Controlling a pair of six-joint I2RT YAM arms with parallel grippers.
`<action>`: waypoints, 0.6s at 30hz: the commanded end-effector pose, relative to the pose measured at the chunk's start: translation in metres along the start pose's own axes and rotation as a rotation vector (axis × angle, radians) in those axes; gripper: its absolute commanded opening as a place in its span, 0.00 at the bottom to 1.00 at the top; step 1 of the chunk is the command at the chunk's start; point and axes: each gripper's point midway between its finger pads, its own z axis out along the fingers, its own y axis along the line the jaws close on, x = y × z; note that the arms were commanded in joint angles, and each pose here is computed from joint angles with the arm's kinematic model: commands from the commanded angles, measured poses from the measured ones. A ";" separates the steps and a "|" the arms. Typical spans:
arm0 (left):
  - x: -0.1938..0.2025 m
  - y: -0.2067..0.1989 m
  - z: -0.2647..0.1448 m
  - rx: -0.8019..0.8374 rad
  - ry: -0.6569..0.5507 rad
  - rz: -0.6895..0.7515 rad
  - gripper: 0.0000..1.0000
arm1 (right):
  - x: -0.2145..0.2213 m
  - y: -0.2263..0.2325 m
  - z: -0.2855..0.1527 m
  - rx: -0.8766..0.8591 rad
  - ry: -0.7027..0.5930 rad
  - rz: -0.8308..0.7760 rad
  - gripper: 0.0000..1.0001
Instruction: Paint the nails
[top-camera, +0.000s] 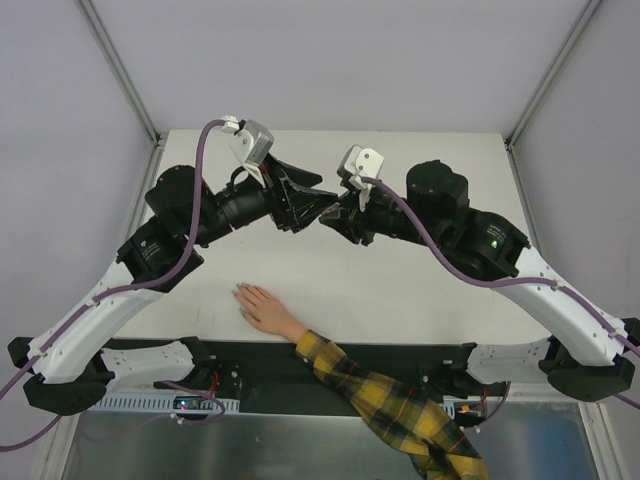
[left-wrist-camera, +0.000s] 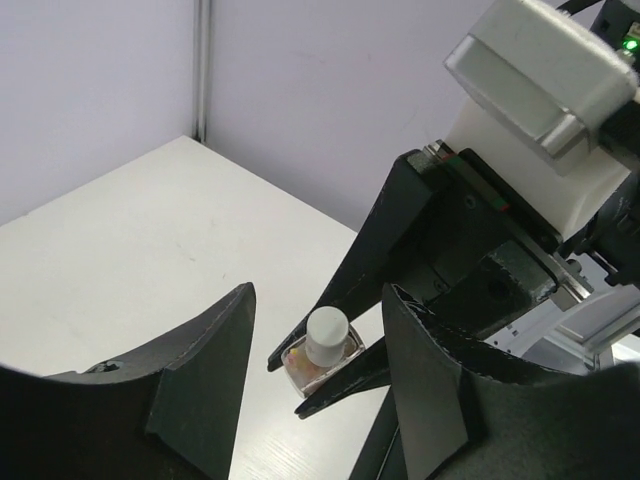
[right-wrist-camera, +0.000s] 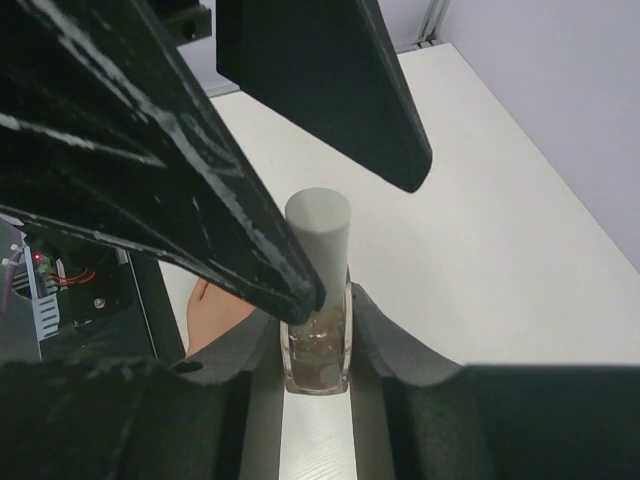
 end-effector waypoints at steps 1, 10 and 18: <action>0.000 -0.002 0.002 -0.002 -0.022 -0.040 0.52 | -0.038 -0.006 -0.015 0.040 -0.118 -0.015 0.00; 0.017 -0.020 0.003 0.120 0.046 -0.005 0.00 | -0.043 0.019 -0.024 -0.096 -0.155 -0.031 0.00; 0.045 -0.111 -0.077 0.976 0.247 0.102 0.00 | -0.047 0.115 -0.081 -0.835 -0.220 -0.029 0.00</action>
